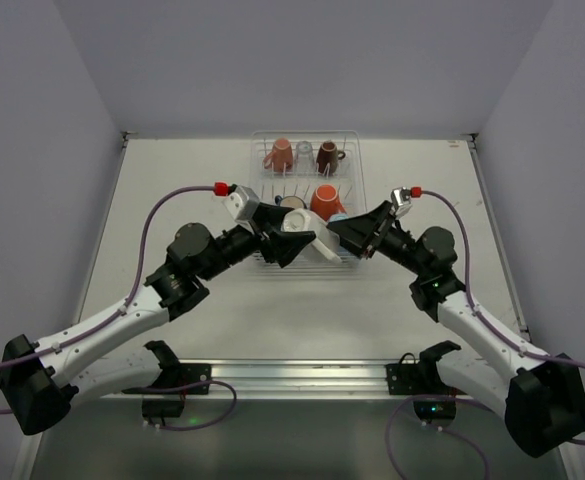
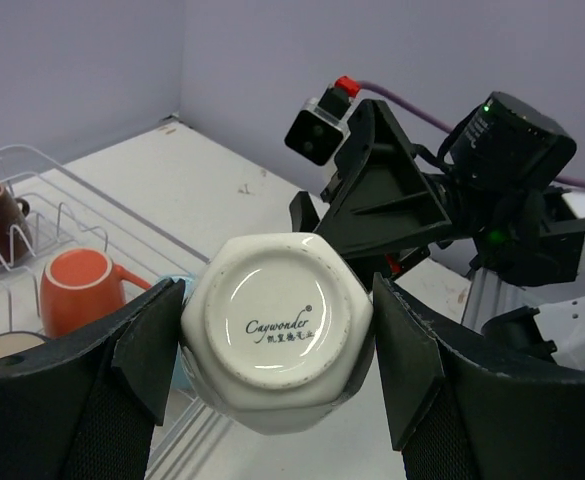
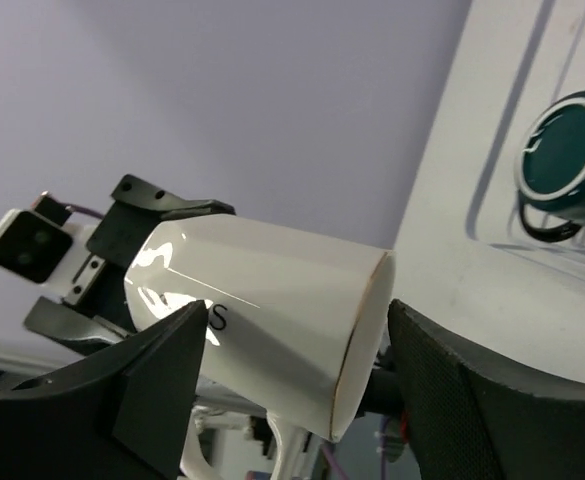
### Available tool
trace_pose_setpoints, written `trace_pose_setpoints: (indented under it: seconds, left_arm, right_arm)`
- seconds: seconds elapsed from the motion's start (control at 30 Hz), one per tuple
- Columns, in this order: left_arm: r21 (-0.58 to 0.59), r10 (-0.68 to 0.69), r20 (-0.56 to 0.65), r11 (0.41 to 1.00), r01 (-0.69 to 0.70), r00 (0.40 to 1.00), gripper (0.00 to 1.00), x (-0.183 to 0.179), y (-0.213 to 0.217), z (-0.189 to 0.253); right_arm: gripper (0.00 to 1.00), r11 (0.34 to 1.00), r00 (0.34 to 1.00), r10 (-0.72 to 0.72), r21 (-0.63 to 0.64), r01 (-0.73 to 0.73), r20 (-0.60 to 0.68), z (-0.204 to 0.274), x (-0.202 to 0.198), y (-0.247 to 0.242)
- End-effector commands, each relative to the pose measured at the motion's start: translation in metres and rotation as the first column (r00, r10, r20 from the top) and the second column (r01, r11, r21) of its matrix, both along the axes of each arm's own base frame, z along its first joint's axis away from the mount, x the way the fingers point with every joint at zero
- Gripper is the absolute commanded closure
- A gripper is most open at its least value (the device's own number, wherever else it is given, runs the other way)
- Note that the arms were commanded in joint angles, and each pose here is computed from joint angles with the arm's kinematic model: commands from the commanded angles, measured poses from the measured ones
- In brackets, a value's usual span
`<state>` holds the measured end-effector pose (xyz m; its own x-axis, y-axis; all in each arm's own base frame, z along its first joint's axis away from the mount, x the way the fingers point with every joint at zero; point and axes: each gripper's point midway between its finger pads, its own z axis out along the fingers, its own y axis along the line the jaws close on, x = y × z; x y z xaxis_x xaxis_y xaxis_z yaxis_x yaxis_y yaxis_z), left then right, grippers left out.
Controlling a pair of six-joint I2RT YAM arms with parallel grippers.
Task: Unload the cups from the dish rack
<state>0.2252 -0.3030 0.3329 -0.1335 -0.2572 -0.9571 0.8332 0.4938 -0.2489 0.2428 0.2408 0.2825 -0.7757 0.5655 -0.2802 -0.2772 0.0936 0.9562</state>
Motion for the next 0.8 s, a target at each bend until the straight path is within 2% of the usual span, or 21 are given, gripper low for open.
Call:
trace_pose_setpoints:
  seconds: [0.0,0.1,0.17,0.3,0.4,0.47,0.53,0.6,0.67,0.7,0.73,0.77]
  left_arm:
    - [-0.222,-0.051,0.173,0.971,0.089,0.984,0.94,-0.020,0.005,0.078]
    - [-0.249,-0.080,0.190,0.960,0.127,0.979,0.94,-0.027,0.004,0.084]
    - [-0.267,-0.087,0.208,0.953,0.143,0.974,0.95,-0.031,0.005,0.089]
    - [-0.316,-0.061,0.223,0.940,0.132,0.973,1.00,-0.032,0.013,0.097]
    - [-0.344,-0.042,0.241,0.931,0.126,0.970,1.00,-0.033,0.017,0.106]
    - [-0.342,-0.062,0.259,0.927,0.152,0.964,1.00,-0.035,0.013,0.112]
    - [-0.325,-0.106,0.257,0.927,0.189,0.960,1.00,-0.036,0.004,0.107]
    - [-0.312,-0.143,0.238,0.925,0.216,0.961,1.00,-0.036,-0.004,0.099]
    - [-0.297,-0.169,0.229,0.926,0.235,0.959,1.00,-0.039,-0.007,0.092]
    - [-0.294,-0.176,0.224,0.926,0.238,0.959,0.99,-0.040,-0.007,0.089]
    - [-0.285,-0.181,0.218,0.928,0.240,0.959,0.97,-0.041,-0.007,0.085]
    - [-0.276,-0.184,0.212,0.931,0.239,0.960,0.95,-0.042,-0.007,0.082]
  right_arm:
    - [0.27,0.974,0.988,0.138,0.169,-0.149,0.074,0.043,-0.031,0.003]
    - [0.32,0.951,0.973,0.179,0.227,-0.210,0.147,0.067,-0.045,0.001]
    - [0.34,0.938,0.970,0.196,0.261,-0.229,0.147,0.075,-0.050,-0.001]
    - [0.32,0.900,0.949,0.223,0.328,-0.288,0.222,0.100,-0.070,-0.008]
    - [0.27,0.894,0.947,0.224,0.338,-0.293,0.229,0.106,-0.077,-0.009]
    - [0.27,0.896,0.945,0.205,0.339,-0.286,0.256,0.111,-0.082,-0.012]
    - [0.34,0.895,0.941,0.188,0.345,-0.282,0.282,0.118,-0.086,-0.016]
    - [0.51,0.897,0.935,0.177,0.341,-0.282,0.309,0.122,-0.088,-0.017]
    - [0.63,0.901,0.929,0.163,0.334,-0.277,0.332,0.124,-0.087,-0.017]
    - [0.66,0.903,0.932,0.158,0.335,-0.270,0.326,0.123,-0.086,-0.017]
    - [0.77,0.905,0.936,0.135,0.344,-0.251,0.326,0.123,-0.083,-0.018]
    - [0.82,0.906,0.936,0.127,0.346,-0.245,0.328,0.122,-0.081,-0.018]
